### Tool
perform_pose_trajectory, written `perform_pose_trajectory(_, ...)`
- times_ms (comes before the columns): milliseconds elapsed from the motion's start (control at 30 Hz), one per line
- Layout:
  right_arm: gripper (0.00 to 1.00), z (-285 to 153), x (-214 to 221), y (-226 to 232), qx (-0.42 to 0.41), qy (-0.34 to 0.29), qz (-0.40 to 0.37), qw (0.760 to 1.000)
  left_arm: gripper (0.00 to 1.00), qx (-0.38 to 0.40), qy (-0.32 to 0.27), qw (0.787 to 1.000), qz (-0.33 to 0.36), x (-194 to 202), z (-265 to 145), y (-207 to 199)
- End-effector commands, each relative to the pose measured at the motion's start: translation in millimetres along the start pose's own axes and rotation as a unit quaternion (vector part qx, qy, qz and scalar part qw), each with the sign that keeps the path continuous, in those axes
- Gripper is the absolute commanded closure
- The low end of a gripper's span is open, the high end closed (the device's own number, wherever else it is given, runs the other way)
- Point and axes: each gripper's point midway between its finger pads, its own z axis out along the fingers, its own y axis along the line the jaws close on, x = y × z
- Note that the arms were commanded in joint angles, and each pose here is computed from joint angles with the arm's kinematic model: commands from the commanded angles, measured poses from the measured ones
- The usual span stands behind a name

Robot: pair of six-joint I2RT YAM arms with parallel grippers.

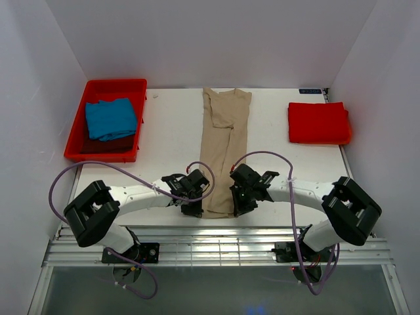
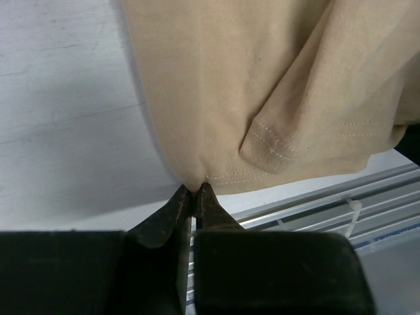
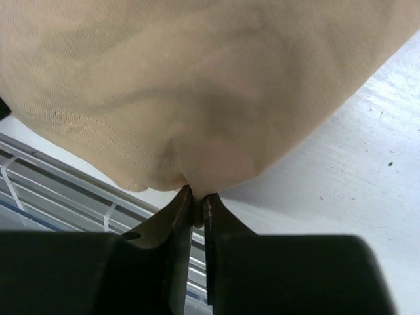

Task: Fold and stack the t-shirts
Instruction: Fold the tshirt

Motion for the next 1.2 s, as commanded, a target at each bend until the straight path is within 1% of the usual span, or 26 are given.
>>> perform_pose_trajectory(0, 0.88, 13.8, 9.5, -21.2, 0.046, 0.013, -0.013, 0.999, 0.88, -0.037, 0.035, 0.999, 0.012, 20.3, 17.4, 22.6)
perform_pose_trajectory(67, 0.92, 13.3, 14.0, -24.1, 0.046, 0.019, -0.018, 0.999, 0.92, -0.025, 0.048, 0.998, 0.018, 24.7, 17.6, 18.9)
perform_pose_trajectory(133, 0.92, 8.7, 21.2, -22.7, 0.037, 0.029, -0.021, 0.999, 0.96, -0.017, 0.055, 0.998, 0.025, 25.8, 15.2, 15.5)
perform_pose_trajectory(333, 0.92, -12.7, 51.1, -21.5, 0.021, 0.062, -0.029, 0.997, 0.98, -0.004, 0.079, 0.996, 0.034, 34.0, 2.9, 11.6)
perform_pose_trajectory(433, 0.92, -22.7, 63.4, -17.3, 0.011, 0.072, -0.023, 0.997, 0.99, 0.008, 0.077, 0.996, 0.038, 31.4, -4.4, 5.4)
perform_pose_trajectory(533, 0.92, -33.7, 61.8, -12.2, 0.013, 0.061, -0.022, 0.998, 0.99, 0.015, 0.045, 0.998, 0.044, 11.2, -17.7, -7.2)
perform_pose_trajectory(600, 0.92, -42.2, 47.0, -5.3, 0.013, 0.035, -0.022, 0.999, 0.98, 0.026, 0.014, 0.998, 0.049, -9.3, -29.1, -22.4)
perform_pose_trajectory(667, 0.91, -44.4, 33.9, -6.6, 0.033, 0.018, -0.027, 0.999, 0.98, 0.049, -0.009, 0.997, 0.051, -28.1, -40.5, -43.2)
perform_pose_trajectory(700, 0.91, -49.4, 19.4, 0.5, 0.033, -0.001, -0.031, 0.999, 0.98, 0.051, -0.012, 0.997, 0.054, -33.0, -41.3, -48.5)
perform_pose_trajectory(767, 0.91, -47.9, 7.7, -3.0, 0.063, -0.005, -0.036, 0.997, 0.98, 0.057, -0.023, 0.996, 0.057, -43.4, -46.2, -58.4)
perform_pose_trajectory(800, 0.91, -51.0, -5.3, 2.7, 0.065, -0.02, -0.043, 0.997, 0.98, 0.061, -0.033, 0.996, 0.059, -52.0, -50.2, -65.5)
perform_pose_trajectory(867, 0.9, -47.8, -14.9, 2.2, 0.083, -0.022, -0.046, 0.995, 0.98, 0.063, -0.044, 0.995, 0.061, -60.0, -53.5, -70.8)
perform_pose_trajectory(900, 0.91, -50.5, -26.3, 5.2, 0.088, -0.036, -0.05, 0.994, 0.98, 0.062, -0.048, 0.995, 0.063, -64.0, -55.0, -73.5)
perform_pose_trajectory(967, 0.91, -48.6, -34.5, 4.4, 0.102, -0.038, -0.051, 0.993, 0.98, 0.046, -0.059, 0.995, 0.06, -70.8, -53.7, -69.5)
perform_pose_trajectory(1033, 0.91, -54.1, -50.9, 5.0, 0.111, -0.056, -0.051, 0.991, 0.98, 0.039, -0.065, 0.996, 0.051, -79.3, -52.7, -66.9)
perform_pose_trajectory(1167, 0.91, -61.0, -73.4, -9.0, 0.138, -0.075, -0.048, 0.986, 0.98, 0.013, -0.086, 0.996, 0.035, -97.7, -46.5, -53.2)
